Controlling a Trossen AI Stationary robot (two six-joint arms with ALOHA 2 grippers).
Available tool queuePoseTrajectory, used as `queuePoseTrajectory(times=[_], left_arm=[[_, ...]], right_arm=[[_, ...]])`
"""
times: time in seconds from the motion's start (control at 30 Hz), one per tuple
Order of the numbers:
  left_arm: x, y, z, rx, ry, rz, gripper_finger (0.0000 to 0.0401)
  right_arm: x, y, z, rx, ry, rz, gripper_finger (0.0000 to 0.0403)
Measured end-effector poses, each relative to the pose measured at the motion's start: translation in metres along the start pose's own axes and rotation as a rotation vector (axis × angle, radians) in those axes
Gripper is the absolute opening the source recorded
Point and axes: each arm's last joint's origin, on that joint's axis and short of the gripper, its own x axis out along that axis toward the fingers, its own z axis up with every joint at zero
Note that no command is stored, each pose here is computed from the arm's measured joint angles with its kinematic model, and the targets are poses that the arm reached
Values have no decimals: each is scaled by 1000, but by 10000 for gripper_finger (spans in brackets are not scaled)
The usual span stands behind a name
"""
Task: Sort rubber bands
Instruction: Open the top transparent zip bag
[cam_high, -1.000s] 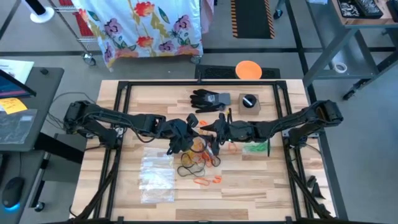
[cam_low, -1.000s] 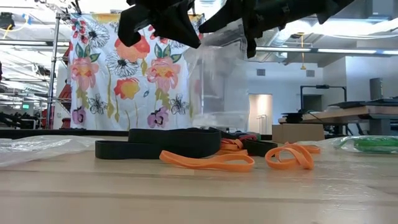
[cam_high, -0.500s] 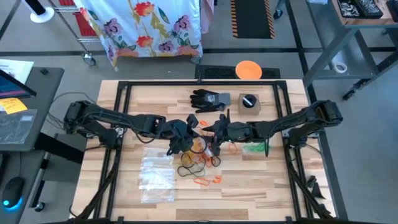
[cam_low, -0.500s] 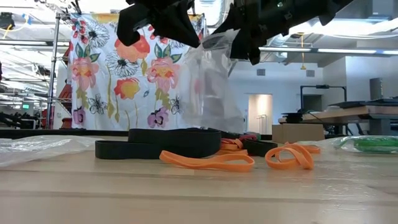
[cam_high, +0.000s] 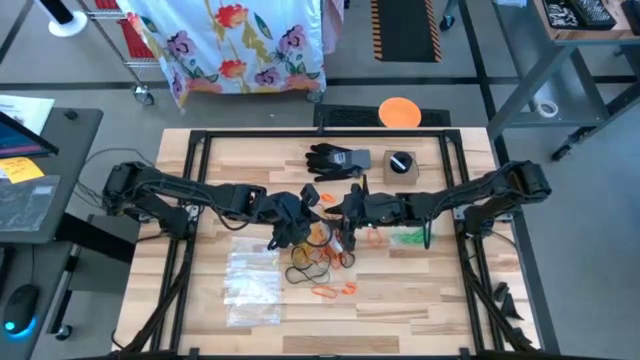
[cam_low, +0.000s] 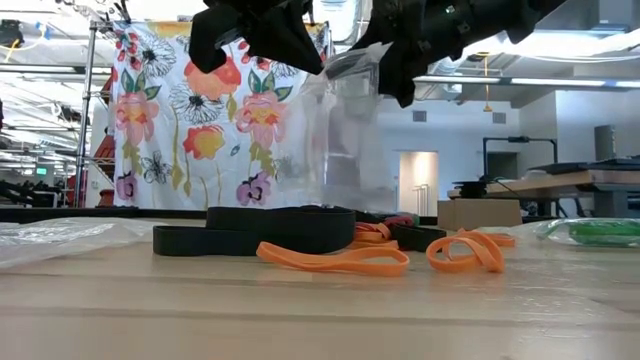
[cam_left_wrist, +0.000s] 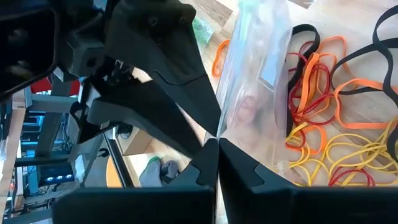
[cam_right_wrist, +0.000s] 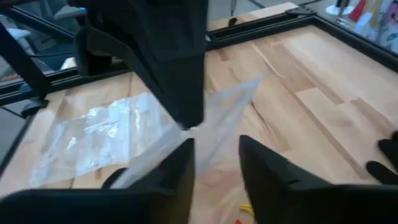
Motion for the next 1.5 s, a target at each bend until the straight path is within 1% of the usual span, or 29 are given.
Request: queuePoseTrajectory(times=[0.1, 0.13, 0.17, 0.27, 0.4, 0.5, 0.73, 1.0, 1.13, 1.2, 1.3, 1.43, 1.5], left_arm=[[0, 0, 0, -2, 0, 1, 0], [0, 0, 0, -4, 1, 1, 0], [0, 0, 0, -8, 1, 1, 0], [-1, -1, 1, -19, 28, 22, 0], [-4, -5, 5, -5, 62, 33, 0], [-6, -11, 9, -2, 61, 7, 0], [-9, -20, 12, -27, 89, -27, 0], [-12, -31, 18, -2, 83, -91, 0], [-13, -31, 18, -6, 105, -72, 0], [-12, -30, 17, -7, 114, -62, 0], [-11, -26, 15, -19, 107, -49, 0], [-11, -26, 15, -2, 106, -49, 0], [-11, -25, 14, -1, 107, -48, 0]], right_arm=[[0, 2, 4, -9, -6, 34, 32], [0, 2, 5, -25, -6, 39, 16], [0, 3, 5, -31, -5, 39, 10], [0, 1, 9, -42, 18, 18, 4], [0, -5, 14, -81, 84, -94, 2], [-1, -10, 18, -101, 113, -147, 1], [-1, -16, 19, -114, 163, -176, 1], [-1, -16, 17, -145, 189, -175, 0], [-1, -16, 19, -176, 174, -169, 1], [-1, -14, 21, -232, 155, -158, 9], [0, -14, 24, -310, 133, -146, 41], [0, -13, 27, -367, 102, -139, 111], [1, -12, 30, -361, 75, -128, 153]])
